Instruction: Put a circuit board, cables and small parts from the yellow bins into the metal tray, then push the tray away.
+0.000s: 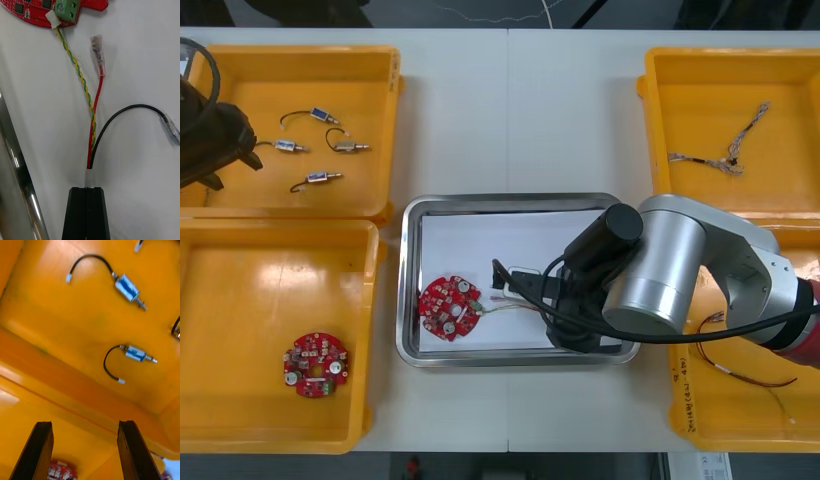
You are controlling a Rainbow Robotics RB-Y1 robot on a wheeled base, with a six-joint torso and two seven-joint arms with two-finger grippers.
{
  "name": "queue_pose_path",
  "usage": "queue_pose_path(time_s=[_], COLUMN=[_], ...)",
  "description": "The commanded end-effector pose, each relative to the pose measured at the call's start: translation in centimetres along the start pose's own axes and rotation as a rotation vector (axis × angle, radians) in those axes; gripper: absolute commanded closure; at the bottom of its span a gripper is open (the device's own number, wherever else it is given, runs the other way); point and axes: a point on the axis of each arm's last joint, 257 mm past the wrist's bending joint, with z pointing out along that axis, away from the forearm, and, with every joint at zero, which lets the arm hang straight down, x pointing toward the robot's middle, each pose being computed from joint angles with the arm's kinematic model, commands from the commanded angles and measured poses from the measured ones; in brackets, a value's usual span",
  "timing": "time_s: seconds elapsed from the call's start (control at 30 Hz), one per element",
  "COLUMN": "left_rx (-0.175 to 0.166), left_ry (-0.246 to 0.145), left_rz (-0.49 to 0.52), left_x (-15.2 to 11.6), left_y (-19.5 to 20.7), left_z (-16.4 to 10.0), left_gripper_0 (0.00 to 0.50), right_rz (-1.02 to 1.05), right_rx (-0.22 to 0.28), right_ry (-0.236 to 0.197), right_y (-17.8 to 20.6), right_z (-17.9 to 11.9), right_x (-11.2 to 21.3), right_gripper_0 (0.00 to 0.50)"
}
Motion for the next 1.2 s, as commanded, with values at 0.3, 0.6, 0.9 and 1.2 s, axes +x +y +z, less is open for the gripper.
queue_pose_path(time_s=[0.3,0.6,0.9,1.2], left_rx=[0.125,0.11,0.113,0.103], left_ry=[-0.104,-0.117,-0.132,-0.167], left_rz=[-0.173,-0.187,-0.22,-0.236], left_x=[-7.5,-7.4,-8.1,-9.0], left_y=[-3.4,-4.6,-6.8,-7.6], left_z=[-2.0,-0.4,2.3,5.2], left_gripper_0=[0.0,0.0,0.0,0.0], right_rz=[-0.052,-0.044,-0.001,0.093], right_rx=[-0.014,0.02,0.081,0.126], right_ry=[-0.025,-0.046,-0.096,-0.058], right_y=[0.7,-0.6,-3.7,-6.9], right_z=[-0.4,-1.5,-4.2,-8.6], right_x=[-1.6,-2.3,-3.8,-3.1], right_gripper_0=[0.019,0.0,0.0,0.0])
